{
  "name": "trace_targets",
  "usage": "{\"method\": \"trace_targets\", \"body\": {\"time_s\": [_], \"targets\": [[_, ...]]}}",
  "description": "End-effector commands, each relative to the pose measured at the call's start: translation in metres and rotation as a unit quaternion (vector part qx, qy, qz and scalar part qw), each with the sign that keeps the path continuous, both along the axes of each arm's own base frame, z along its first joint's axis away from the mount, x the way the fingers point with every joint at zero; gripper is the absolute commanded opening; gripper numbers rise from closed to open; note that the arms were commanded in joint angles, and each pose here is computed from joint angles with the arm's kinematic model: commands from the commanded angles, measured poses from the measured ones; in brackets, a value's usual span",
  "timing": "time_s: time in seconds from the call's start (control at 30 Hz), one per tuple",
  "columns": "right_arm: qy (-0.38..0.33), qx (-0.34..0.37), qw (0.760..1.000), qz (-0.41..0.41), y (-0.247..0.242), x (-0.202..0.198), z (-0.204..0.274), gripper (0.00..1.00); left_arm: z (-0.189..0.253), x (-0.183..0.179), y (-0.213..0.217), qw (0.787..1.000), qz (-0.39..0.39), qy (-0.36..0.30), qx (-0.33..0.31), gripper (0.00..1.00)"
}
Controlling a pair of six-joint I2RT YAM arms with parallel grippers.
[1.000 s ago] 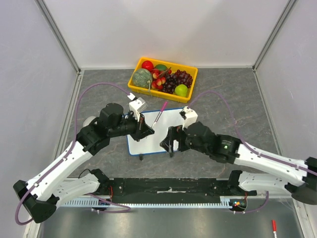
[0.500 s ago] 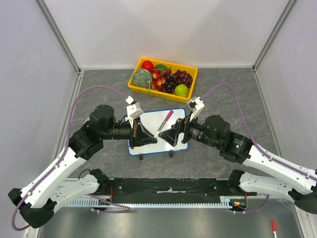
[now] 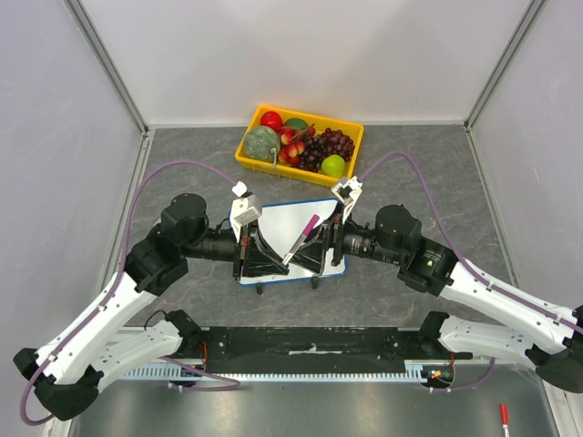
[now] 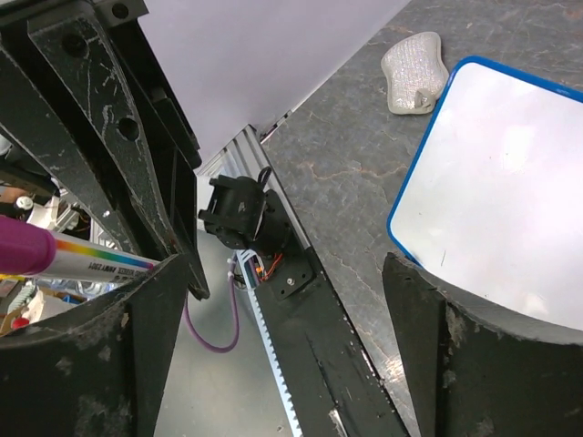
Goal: Write a sentence on the whiteboard
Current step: Pass from the left arm to the right
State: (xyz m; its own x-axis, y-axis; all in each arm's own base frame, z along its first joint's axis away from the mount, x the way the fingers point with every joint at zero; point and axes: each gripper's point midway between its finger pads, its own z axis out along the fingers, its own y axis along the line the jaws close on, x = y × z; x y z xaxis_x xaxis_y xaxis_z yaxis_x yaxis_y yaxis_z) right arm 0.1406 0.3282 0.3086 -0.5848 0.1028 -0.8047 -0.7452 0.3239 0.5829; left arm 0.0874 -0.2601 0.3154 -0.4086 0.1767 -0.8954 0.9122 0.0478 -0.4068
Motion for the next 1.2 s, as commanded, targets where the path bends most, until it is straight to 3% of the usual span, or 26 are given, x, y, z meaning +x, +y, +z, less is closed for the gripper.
{"method": "trace_targets", "body": {"time_s": [0.0,0.27,0.37,0.7,0.77,0.93,1.17], "targets": [[-0.046,0.042,0.996,0.057,-0.003,-0.017,0.038,0.96,0.013,0.006,0.002,0.999,0.022,-0.023,-0.012,0.02],[-0.084,0.064,0.985,0.137,-0.006,-0.043,0.058,0.98,0.008,0.006,0.001,1.000,0.019,-0.017,-0.008,0.02],[-0.090,0.077,0.985,0.128,-0.008,-0.041,0.068,0.97,0.009,0.005,0.000,1.000,0.012,-0.017,-0.011,0.02],[-0.070,0.094,0.984,0.136,0.010,-0.032,0.074,0.75,0.005,0.002,-0.003,1.000,-0.005,-0.008,-0.009,0.02],[-0.065,0.090,0.983,0.147,0.014,-0.033,0.070,0.64,0.004,0.002,-0.003,1.000,-0.006,-0.008,-0.009,0.02],[-0.061,0.085,0.982,0.157,0.012,-0.037,0.064,0.49,0.005,0.001,-0.002,1.000,-0.005,-0.011,-0.010,0.02],[-0.059,0.093,0.984,0.140,-0.004,-0.033,0.065,0.48,-0.002,-0.001,-0.002,1.000,-0.013,-0.004,-0.005,0.02]]}}
